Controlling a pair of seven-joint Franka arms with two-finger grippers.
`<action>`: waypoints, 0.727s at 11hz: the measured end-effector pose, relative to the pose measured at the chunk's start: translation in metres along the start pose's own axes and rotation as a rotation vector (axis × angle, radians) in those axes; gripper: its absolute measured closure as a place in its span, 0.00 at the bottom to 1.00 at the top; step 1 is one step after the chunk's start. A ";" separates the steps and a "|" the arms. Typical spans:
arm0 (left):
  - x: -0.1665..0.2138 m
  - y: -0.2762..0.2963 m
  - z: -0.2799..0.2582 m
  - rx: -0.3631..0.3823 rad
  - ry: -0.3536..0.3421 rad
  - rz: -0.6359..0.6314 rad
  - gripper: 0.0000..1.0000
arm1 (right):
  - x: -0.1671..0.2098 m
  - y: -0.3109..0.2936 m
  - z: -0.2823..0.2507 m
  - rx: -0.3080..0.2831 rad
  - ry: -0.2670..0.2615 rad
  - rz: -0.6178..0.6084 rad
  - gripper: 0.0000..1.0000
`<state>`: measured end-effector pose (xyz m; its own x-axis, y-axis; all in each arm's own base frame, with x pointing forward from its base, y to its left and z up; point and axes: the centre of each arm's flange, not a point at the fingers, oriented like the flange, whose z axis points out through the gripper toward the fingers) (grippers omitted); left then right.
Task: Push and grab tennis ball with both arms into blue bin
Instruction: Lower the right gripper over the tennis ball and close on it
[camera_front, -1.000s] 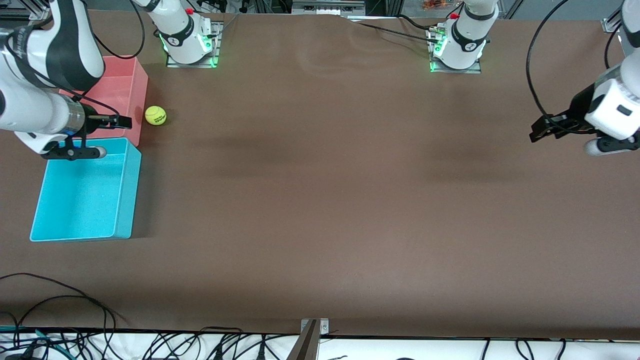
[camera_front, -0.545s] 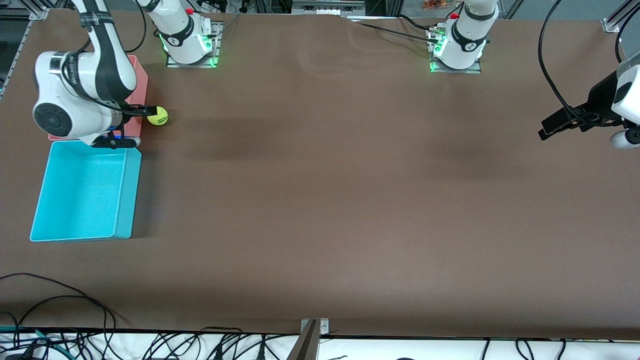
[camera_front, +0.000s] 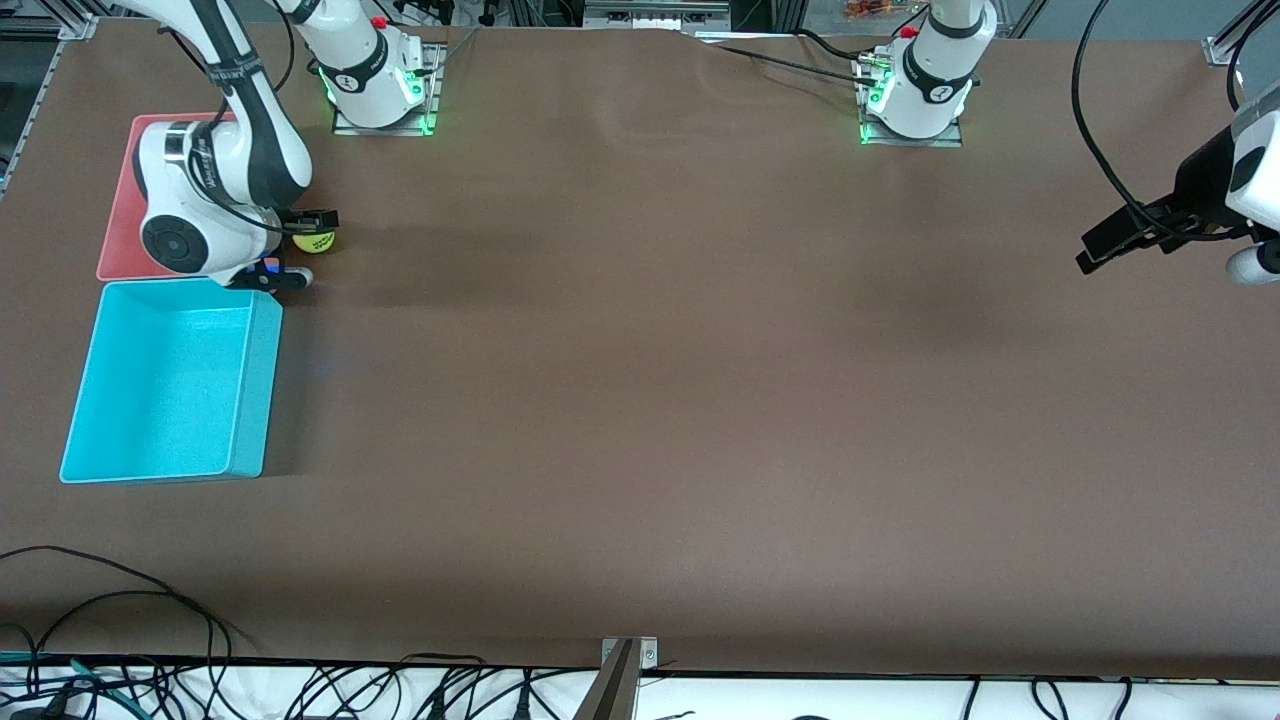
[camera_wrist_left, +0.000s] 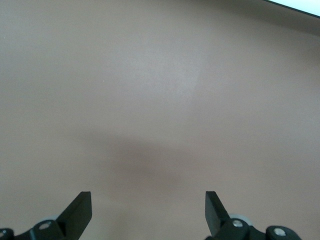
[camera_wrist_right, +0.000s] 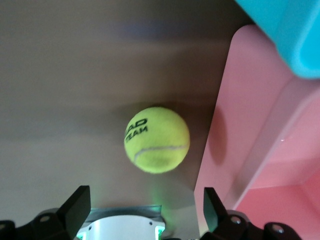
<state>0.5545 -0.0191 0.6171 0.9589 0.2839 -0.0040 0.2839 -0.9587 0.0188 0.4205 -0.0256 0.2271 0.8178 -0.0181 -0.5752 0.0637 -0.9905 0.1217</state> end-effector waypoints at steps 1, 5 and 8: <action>-0.002 0.005 0.000 0.000 0.000 0.001 0.00 | 0.008 0.002 0.010 -0.021 0.003 -0.001 0.00; -0.003 0.010 -0.001 -0.003 0.005 -0.012 0.00 | 0.020 0.005 0.030 -0.030 -0.011 0.004 0.00; -0.001 0.006 -0.002 0.012 0.016 -0.016 0.00 | 0.020 0.005 0.031 -0.034 -0.011 0.008 0.00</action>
<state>0.5549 -0.0256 0.6187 0.9542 0.2989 0.0115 0.2989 -0.9543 0.0069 0.4199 -0.0349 0.1911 0.8119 -0.0273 -0.5831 0.0771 -0.9851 0.1535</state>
